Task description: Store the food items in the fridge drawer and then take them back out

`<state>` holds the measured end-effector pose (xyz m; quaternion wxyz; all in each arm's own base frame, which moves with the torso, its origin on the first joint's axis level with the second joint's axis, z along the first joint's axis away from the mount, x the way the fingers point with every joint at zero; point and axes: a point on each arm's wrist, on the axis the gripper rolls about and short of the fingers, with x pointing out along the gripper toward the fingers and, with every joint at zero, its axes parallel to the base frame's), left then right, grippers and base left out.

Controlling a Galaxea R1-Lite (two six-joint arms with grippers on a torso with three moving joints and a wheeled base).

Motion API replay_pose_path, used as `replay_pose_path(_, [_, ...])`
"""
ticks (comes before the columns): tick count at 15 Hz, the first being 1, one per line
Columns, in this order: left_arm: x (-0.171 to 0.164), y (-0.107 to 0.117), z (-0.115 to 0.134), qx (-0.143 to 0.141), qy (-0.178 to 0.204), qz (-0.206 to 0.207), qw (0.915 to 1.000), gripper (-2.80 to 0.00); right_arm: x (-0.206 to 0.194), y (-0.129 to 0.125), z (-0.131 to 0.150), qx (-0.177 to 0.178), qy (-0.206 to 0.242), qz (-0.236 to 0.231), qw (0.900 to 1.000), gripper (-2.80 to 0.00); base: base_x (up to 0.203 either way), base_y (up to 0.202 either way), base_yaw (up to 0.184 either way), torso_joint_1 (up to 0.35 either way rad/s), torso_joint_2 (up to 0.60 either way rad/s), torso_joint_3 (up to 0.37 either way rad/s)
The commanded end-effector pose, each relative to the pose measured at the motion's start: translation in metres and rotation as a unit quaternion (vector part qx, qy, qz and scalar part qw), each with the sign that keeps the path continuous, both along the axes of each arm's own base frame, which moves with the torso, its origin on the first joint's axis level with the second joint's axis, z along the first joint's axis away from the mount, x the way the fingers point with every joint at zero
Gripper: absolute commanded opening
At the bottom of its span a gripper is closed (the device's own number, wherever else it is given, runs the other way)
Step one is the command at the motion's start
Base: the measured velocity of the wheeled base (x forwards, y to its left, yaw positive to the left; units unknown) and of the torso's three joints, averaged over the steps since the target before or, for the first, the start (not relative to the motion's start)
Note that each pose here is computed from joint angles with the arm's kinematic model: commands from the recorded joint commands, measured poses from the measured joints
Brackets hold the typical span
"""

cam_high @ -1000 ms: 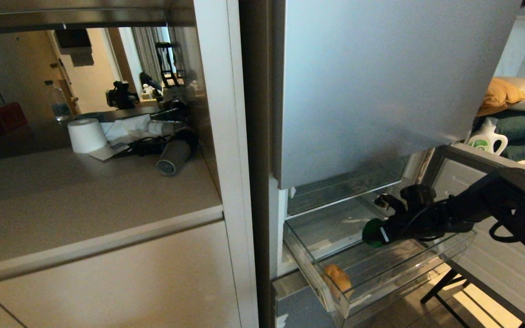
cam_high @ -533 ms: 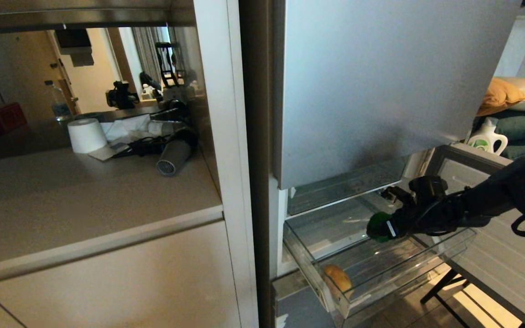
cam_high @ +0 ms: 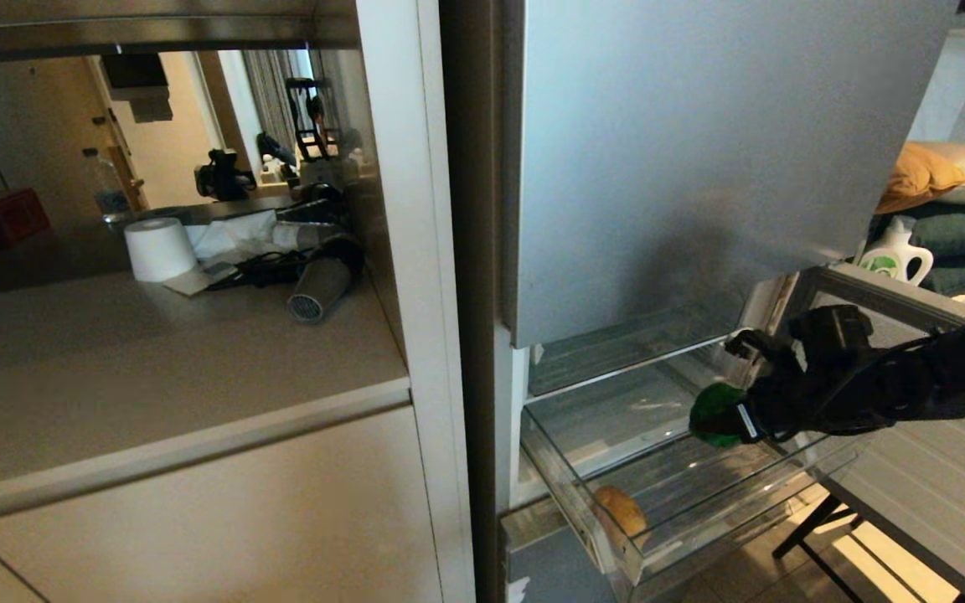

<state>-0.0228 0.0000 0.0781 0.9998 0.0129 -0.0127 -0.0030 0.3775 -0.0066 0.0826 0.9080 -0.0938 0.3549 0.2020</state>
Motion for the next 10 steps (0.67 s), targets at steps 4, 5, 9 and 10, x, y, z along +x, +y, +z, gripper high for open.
replay_pose_path(4, [0.001,0.0,-0.003,0.0,0.006,0.0,1.0,-2.8,-0.057,0.006,0.038,0.001,-0.023,0.007,1.0,-2.8,0.0,0.0,0.0,0.0,0.0,0.0])
replay_pose_path(5, [0.001,0.0,-0.003,0.0,0.006,0.0,1.0,-2.8,-0.07,0.008,0.04,0.001,-0.02,0.009,1.0,-2.8,0.0,0.0,0.0,0.0,0.0,0.0])
replay_pose_path(9, [0.001,0.0,-0.003,0.0,0.006,0.0,1.0,-2.8,-0.123,0.009,0.05,0.004,-0.023,0.008,1.0,-2.8,0.0,0.0,0.0,0.0,0.0,0.0])
replay_pose_path(10, [0.001,0.0,-0.003,0.0,0.006,0.0,1.0,-2.8,-0.141,0.01,0.054,0.008,-0.028,0.005,1.0,-2.8,0.0,0.0,0.0,0.0,0.0,0.0])
